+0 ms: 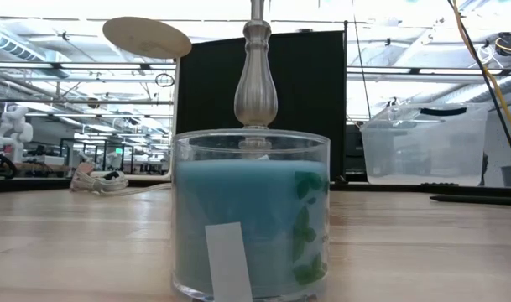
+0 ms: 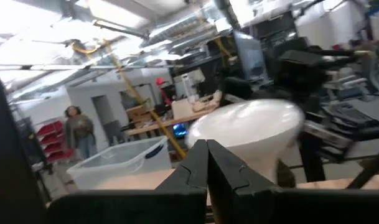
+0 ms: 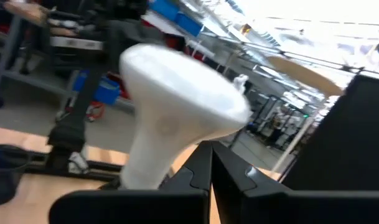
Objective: Screw lightbulb
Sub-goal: Insert the lightbulb into the silver lamp socket
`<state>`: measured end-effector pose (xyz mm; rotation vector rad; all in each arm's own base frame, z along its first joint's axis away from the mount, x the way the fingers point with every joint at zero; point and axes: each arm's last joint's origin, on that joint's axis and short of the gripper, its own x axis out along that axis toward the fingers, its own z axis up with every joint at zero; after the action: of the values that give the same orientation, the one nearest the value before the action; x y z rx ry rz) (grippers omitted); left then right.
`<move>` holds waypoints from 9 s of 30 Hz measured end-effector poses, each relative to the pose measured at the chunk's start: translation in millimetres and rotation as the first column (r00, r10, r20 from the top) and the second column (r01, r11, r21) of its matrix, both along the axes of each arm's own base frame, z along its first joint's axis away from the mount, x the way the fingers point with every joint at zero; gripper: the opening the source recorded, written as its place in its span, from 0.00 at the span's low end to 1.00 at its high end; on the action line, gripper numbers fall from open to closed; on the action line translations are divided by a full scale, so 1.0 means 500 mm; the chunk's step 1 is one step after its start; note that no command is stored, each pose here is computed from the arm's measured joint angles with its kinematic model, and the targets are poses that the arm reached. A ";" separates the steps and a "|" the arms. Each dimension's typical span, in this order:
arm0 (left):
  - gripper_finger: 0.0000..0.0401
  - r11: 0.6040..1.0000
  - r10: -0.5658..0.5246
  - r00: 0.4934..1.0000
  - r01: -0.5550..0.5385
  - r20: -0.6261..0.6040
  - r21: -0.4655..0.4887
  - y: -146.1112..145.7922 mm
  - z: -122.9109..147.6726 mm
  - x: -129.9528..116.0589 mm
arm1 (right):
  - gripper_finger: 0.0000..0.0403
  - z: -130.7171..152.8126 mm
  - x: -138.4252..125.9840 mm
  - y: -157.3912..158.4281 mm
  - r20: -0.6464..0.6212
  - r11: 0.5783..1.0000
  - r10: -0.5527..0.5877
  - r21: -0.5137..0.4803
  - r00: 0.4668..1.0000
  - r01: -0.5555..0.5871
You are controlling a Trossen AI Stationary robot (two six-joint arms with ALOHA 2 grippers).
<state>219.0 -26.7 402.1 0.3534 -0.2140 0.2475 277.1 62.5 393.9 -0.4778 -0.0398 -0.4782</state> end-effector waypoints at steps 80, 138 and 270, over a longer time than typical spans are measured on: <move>0.00 1.000 -0.010 1.000 0.010 0.003 0.016 0.016 -0.021 0.053 | 0.00 0.015 0.005 -0.033 0.061 0.999 0.021 -0.035 0.998 -0.019; 0.00 0.993 -0.066 0.998 0.065 0.002 0.098 -0.036 -0.012 0.032 | 0.00 0.015 0.004 -0.034 0.024 0.992 -0.055 -0.109 0.998 0.058; 0.00 0.996 0.091 0.995 -0.091 -0.037 -0.016 0.044 -0.017 0.056 | 0.00 -0.006 -0.001 0.024 -0.083 0.985 0.094 -0.136 0.992 -0.104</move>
<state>246.8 -4.8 393.7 0.3503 -0.1601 0.3323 276.4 74.3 390.9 -0.6284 -0.0234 -0.3605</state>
